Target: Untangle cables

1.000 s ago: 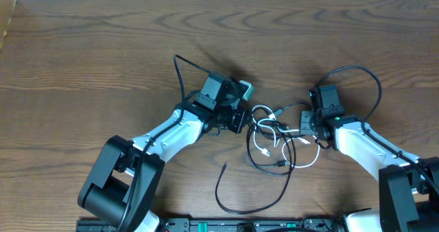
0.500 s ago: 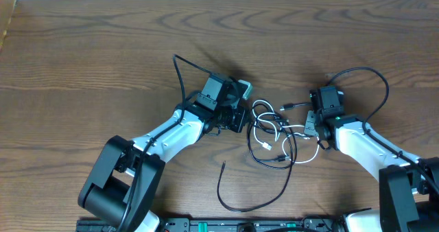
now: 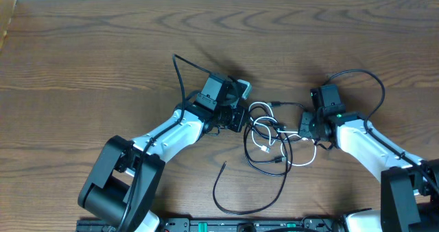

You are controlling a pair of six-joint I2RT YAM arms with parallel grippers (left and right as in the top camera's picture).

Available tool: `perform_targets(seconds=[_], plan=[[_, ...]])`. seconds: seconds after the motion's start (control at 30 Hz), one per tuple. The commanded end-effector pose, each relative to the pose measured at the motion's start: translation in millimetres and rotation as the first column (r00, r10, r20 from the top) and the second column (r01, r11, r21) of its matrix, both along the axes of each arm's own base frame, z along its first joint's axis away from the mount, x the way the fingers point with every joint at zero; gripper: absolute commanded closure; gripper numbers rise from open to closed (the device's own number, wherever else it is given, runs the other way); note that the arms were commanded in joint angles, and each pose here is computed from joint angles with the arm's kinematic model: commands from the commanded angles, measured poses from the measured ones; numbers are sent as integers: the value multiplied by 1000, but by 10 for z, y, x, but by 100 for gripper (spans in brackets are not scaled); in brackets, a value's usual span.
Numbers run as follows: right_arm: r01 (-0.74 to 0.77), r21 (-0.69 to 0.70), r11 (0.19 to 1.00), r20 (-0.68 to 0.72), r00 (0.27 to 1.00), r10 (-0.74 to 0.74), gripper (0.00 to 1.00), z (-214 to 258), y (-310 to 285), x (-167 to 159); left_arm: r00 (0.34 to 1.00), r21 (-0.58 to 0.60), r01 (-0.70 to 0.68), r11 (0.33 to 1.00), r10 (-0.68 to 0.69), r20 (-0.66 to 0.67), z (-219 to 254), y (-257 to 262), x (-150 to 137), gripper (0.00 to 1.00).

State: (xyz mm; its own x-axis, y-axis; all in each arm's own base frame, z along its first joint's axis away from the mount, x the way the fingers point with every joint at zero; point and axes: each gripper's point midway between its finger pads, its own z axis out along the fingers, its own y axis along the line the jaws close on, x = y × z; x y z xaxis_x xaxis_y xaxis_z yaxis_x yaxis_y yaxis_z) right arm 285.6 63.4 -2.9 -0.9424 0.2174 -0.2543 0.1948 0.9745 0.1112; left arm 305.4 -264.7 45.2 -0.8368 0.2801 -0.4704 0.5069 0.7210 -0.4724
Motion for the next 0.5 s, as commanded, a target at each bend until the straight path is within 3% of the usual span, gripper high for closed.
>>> perform_targets(seconds=[0.0,0.17,0.33,0.47], plan=[[-66,7,998,-53,996,67,86,53,50,-41,1000,1,-13,1000,13,21,46,2,94,92],[-89,-13,996,-60,994,88,70,399,63,122,1000,-2,-13,1000,13,27,56,-5,106,92],[-281,208,937,32,959,280,53,583,549,223,1000,-2,-13,1000,13,27,56,-5,107,92],[-324,305,895,62,945,321,44,648,731,199,1000,-2,-13,1000,13,27,56,-5,106,92]])
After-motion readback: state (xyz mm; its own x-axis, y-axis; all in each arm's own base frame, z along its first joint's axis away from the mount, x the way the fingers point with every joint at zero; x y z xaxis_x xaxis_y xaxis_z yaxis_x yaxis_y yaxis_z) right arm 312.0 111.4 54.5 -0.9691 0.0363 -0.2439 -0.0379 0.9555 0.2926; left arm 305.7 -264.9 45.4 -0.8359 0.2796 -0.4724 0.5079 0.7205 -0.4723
